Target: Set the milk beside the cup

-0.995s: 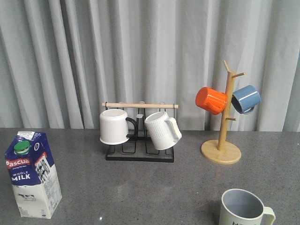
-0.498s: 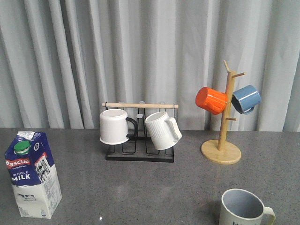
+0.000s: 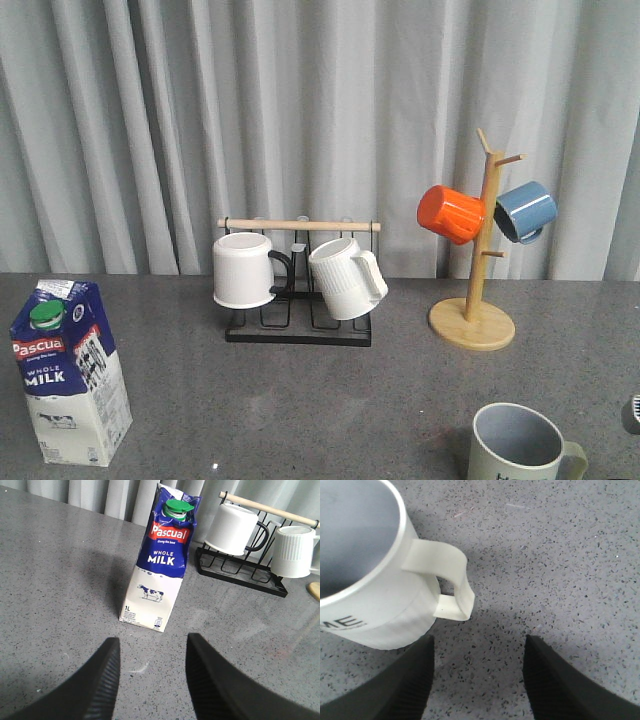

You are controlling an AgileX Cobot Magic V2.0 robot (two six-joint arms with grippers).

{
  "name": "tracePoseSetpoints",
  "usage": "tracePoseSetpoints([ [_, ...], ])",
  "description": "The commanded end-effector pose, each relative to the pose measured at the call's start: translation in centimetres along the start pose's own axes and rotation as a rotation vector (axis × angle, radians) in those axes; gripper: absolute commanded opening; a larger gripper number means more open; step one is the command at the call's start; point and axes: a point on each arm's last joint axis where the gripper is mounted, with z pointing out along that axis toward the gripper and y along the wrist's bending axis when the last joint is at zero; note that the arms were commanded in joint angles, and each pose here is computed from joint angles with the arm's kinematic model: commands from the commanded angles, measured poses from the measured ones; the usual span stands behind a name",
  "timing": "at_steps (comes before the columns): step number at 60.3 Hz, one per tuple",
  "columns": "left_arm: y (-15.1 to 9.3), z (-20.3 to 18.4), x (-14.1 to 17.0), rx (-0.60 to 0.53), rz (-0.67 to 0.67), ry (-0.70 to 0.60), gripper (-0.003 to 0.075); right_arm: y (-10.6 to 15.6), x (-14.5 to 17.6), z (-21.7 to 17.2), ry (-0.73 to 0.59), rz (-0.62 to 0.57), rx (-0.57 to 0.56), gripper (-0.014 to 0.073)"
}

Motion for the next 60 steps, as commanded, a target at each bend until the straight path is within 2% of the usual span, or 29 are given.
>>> tracePoseSetpoints([
  [1, -0.47, -0.14, -1.47, 0.026, 0.0, -0.08, 0.0313, -0.11, -1.64, -0.59, -0.1, -0.002, 0.013, 0.0392],
  [15, -0.47, -0.14, -1.47, 0.026, 0.0, -0.08, 0.0313, -0.03, -1.84, -0.56, -0.121, -0.027, 0.006, 0.0392],
  [60, -0.44, -0.14, -1.4, 0.024, 0.0, -0.071, 0.0313, -0.08, -2.18, -0.61, -0.157, -0.005, 0.01, 0.0392],
])
